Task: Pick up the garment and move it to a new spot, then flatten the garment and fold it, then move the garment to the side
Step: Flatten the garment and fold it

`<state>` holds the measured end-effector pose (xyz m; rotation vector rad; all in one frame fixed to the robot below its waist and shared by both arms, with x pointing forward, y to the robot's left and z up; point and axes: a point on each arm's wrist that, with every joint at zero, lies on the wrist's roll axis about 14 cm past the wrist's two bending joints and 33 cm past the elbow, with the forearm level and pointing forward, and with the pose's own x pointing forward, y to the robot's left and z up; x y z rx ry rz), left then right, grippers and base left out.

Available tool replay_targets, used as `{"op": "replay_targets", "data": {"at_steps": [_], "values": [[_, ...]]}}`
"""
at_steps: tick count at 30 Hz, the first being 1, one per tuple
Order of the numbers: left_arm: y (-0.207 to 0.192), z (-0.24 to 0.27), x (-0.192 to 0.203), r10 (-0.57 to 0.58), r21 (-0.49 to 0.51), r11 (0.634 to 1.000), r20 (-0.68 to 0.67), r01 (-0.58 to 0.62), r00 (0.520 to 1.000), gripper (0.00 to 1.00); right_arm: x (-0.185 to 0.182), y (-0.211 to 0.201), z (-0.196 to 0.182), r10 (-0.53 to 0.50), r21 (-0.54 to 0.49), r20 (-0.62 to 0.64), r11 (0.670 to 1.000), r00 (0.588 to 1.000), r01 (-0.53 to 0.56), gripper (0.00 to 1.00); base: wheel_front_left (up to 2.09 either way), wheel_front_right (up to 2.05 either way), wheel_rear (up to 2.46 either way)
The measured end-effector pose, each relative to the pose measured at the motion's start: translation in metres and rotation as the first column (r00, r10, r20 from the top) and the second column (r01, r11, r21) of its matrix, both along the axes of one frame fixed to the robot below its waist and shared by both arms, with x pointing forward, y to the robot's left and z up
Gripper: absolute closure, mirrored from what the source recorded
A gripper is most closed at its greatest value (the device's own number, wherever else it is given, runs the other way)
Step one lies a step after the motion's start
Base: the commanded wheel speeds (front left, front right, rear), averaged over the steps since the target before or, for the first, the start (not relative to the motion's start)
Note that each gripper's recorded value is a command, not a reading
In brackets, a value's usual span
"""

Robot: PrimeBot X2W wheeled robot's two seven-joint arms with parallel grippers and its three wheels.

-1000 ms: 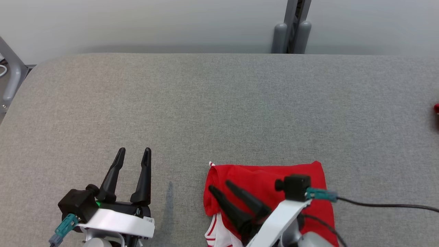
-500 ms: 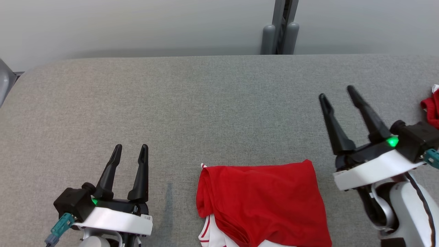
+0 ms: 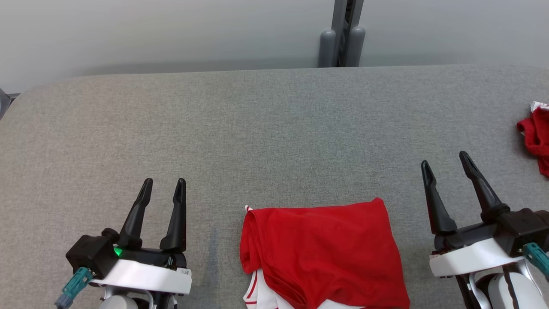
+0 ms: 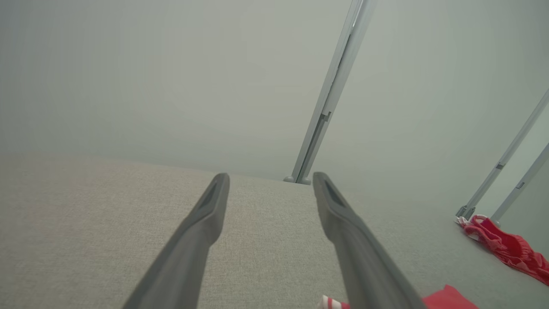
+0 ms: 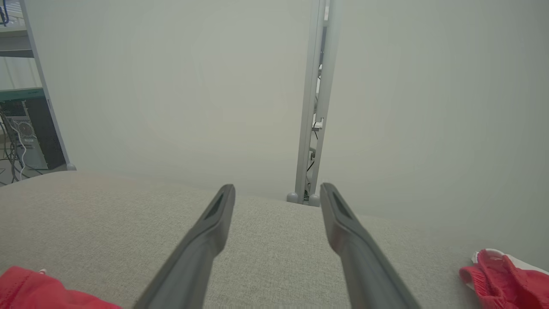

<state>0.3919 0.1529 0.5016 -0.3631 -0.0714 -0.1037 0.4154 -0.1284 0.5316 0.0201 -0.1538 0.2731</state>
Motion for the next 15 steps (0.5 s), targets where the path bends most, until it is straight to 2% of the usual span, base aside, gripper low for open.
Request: {"op": "replay_targets", "data": {"at_steps": [12,13,14,15], "values": [[-0.006,0.001,-0.003,-0.012,-0.005,1.000,0.002,0.012,1.000,0.00,-0.003,0.002,-0.011,-0.007,0.011,-0.027,1.000,1.000,0.007,0.00,0.00,0.00,0.00],[-0.006,0.001,-0.003,-0.012,-0.005,1.000,0.002,0.012,1.000,0.00,-0.003,0.004,-0.012,-0.001,0.011,-0.031,1.000,1.000,0.002,0.16,0.00,0.00,0.00],[-0.007,0.001,-0.004,-0.012,-0.005,1.000,0.001,0.013,1.000,0.00,-0.004,0.005,-0.014,0.005,0.009,-0.034,1.000,0.999,-0.005,1.00,0.00,0.00,0.00],[-0.006,0.001,-0.004,-0.011,-0.004,1.000,0.001,0.011,1.000,0.00,-0.004,0.008,-0.015,0.014,0.006,-0.036,1.000,0.999,-0.014,1.00,0.00,0.00,0.00]]}}
